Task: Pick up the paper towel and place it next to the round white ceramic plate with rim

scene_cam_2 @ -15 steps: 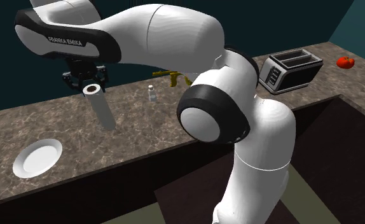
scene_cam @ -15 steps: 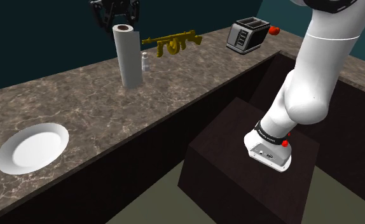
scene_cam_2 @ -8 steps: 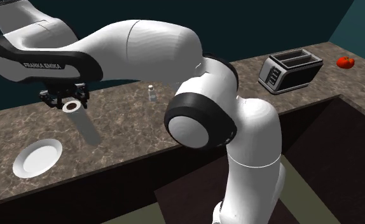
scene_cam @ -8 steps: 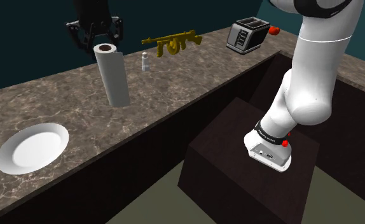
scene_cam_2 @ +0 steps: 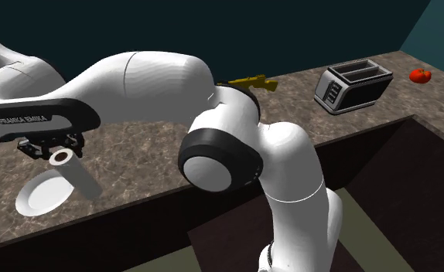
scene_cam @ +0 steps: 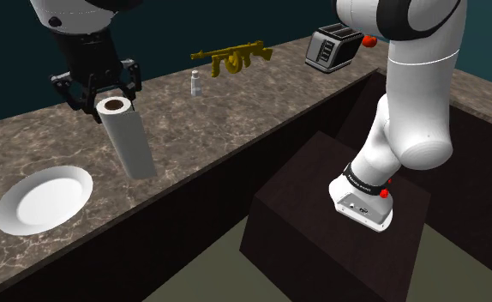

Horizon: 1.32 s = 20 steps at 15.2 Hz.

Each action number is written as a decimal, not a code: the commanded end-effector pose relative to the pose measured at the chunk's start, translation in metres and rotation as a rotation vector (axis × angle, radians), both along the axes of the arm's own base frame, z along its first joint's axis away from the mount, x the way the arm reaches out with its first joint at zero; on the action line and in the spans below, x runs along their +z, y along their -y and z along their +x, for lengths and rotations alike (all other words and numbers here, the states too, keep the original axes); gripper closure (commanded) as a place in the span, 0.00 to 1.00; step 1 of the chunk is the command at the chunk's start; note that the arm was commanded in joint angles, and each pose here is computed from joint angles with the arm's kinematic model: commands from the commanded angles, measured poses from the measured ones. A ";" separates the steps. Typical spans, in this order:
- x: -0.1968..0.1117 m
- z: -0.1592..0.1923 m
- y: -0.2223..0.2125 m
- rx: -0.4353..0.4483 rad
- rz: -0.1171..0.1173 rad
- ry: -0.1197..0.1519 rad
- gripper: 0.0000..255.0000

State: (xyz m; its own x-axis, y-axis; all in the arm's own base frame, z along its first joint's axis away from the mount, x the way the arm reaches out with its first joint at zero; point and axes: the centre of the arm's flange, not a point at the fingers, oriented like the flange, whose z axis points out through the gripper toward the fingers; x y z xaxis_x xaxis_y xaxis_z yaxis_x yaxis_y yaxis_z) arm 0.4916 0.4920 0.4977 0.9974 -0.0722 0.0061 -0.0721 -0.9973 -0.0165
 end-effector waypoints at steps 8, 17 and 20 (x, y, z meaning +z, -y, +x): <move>-0.048 0.001 -0.004 -0.002 0.000 0.000 1.00; -0.081 0.001 -0.004 -0.002 0.000 0.000 1.00; -0.081 0.001 -0.004 -0.002 0.000 0.000 1.00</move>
State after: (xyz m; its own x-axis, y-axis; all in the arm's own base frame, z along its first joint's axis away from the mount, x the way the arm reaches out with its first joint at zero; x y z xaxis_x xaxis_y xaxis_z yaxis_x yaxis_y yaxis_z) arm 0.4921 0.4961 0.4164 0.9973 -0.0737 0.0063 -0.0736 -0.9972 -0.0163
